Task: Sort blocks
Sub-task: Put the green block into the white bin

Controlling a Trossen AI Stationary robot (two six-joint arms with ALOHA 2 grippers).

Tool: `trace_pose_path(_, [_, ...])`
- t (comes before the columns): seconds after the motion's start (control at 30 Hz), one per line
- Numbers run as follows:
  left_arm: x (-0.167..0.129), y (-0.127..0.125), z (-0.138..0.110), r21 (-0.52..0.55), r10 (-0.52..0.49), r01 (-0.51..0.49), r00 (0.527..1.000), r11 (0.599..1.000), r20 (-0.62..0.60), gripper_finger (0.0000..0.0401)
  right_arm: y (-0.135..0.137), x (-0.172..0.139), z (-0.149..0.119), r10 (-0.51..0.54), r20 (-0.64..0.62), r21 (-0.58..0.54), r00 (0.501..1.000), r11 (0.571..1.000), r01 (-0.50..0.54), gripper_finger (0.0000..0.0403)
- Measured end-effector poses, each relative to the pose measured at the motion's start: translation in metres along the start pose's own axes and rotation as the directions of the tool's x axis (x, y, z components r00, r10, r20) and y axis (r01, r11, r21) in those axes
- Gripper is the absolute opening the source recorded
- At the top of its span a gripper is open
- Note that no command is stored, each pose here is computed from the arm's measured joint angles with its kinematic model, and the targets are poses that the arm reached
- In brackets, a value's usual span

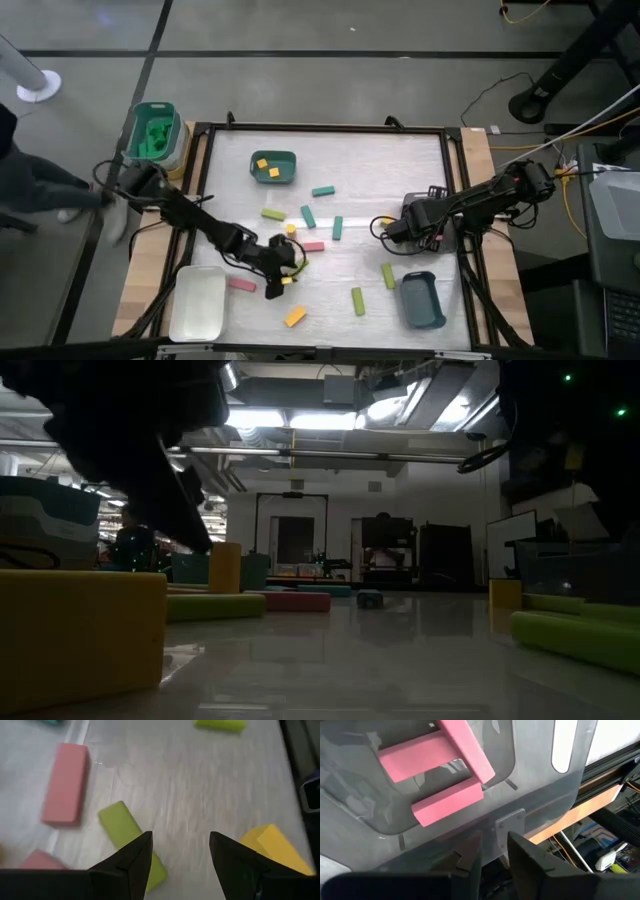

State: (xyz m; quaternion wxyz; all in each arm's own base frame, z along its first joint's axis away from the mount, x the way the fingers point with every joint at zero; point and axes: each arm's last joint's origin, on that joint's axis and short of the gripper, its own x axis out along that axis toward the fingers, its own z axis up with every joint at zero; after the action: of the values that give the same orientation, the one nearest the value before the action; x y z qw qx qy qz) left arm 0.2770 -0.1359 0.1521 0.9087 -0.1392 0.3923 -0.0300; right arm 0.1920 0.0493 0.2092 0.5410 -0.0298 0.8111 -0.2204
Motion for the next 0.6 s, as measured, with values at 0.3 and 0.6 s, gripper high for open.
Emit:
trace_pose_path(0.3, [0.016, -0.008, 0.002, 0.092, 0.070, -0.060, 0.992, 0.994, -0.109, 0.0184, 0.000, 0.000, 0.000, 0.001, 0.001, 0.001, 1.000, 1.000, -0.001, 0.0095])
trace_pose_path(0.6, [0.011, -0.009, 0.007, 0.110, 0.158, -0.141, 0.973, 0.984, -0.170, 0.0184, 0.000, 0.000, 0.000, 0.002, 0.002, 0.001, 1.000, 1.000, -0.002, 0.0095])
